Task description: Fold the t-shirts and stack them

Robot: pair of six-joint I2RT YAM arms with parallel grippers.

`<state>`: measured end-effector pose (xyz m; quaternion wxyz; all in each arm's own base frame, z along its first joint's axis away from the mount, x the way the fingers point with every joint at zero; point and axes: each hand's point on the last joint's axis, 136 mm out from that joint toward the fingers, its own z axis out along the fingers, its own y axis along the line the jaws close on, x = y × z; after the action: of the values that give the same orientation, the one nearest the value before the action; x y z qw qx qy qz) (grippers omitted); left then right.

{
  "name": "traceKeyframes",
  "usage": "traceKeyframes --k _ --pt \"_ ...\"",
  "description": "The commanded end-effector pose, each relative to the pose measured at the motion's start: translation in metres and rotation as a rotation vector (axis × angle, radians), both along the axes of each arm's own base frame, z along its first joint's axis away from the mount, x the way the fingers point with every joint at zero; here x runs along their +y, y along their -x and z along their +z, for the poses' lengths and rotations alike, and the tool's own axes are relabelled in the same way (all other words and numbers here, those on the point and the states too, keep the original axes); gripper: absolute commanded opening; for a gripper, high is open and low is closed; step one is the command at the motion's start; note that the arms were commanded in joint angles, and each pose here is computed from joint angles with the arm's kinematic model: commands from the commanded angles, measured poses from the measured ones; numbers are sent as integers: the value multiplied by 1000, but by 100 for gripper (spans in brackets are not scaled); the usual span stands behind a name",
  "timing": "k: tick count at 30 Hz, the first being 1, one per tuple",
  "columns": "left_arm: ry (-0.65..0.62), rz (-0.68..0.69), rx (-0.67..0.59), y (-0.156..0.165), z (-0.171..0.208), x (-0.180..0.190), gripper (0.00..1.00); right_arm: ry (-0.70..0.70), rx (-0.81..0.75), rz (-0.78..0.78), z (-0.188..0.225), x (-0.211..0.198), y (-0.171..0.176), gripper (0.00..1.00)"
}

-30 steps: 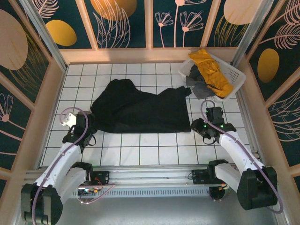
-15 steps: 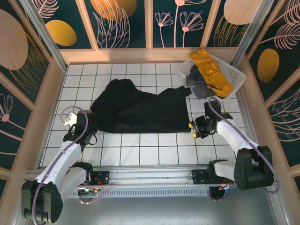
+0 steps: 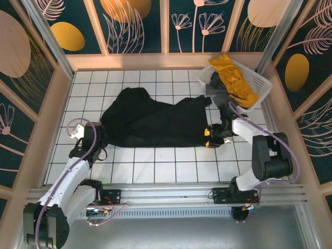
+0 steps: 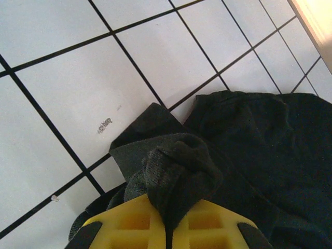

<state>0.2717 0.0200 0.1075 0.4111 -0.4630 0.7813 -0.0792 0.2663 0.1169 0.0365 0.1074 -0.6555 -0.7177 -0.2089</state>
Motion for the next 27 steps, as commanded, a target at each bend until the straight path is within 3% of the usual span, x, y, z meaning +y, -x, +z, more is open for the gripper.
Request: traceKeyframes --k 1,11,27 --pt "-16 -10 -40 -6 16 1 5 -38 81 -65 -2 7 2 56" --pt "-25 -19 -62 -10 24 1 3 -4 203 -72 -20 -1 24 57" --pt "-15 -29 -42 -8 16 -2 2 -5 179 -24 0 -5 57 43"
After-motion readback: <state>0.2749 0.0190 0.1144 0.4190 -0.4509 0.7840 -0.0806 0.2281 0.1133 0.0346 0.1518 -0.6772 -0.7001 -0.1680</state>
